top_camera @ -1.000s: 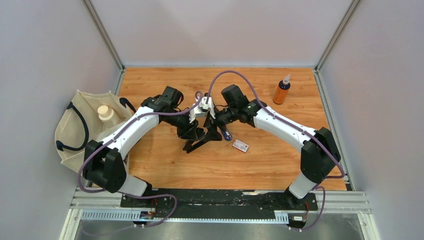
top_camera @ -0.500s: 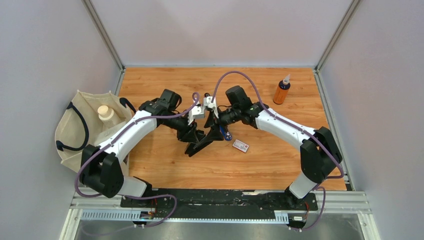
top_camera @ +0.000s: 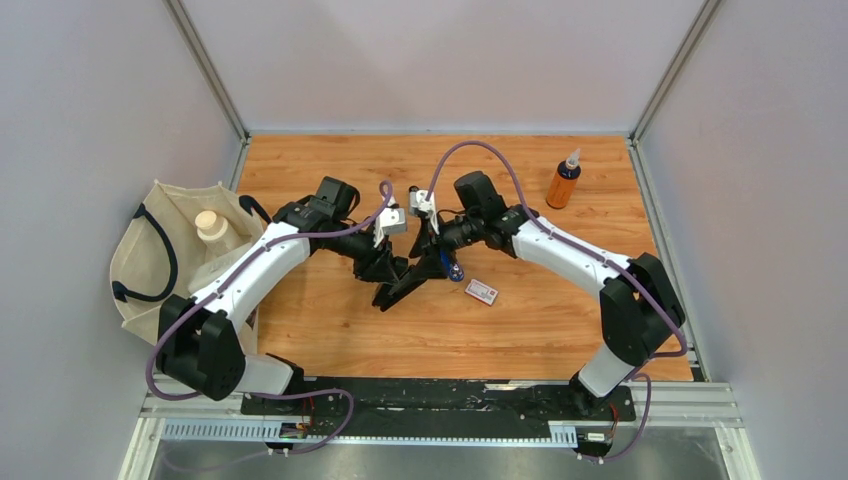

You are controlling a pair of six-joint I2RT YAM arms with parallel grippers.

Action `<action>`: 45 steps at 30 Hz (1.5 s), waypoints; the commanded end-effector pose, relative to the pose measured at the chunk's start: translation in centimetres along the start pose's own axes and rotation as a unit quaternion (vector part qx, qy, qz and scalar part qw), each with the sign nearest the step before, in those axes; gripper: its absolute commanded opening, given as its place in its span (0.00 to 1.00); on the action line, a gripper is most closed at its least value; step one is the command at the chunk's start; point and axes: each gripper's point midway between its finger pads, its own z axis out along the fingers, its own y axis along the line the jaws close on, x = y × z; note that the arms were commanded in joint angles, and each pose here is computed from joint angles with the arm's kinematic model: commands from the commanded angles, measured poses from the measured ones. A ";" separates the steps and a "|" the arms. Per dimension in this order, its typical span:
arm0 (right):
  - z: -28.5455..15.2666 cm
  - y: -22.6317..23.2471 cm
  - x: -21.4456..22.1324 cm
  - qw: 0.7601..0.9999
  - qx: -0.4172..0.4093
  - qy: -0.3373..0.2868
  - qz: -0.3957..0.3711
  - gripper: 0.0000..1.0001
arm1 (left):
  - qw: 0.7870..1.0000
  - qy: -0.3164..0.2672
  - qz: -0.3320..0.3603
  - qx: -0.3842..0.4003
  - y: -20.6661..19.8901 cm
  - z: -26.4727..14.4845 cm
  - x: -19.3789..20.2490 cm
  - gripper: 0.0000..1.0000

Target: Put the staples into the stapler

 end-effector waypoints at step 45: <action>-0.2 0.6 -1.0 0.991 -0.053 -0.095 0.082 0.00 | 0.862 -0.463 0.001 -0.207 5.4 -19.1 -14.6 0.00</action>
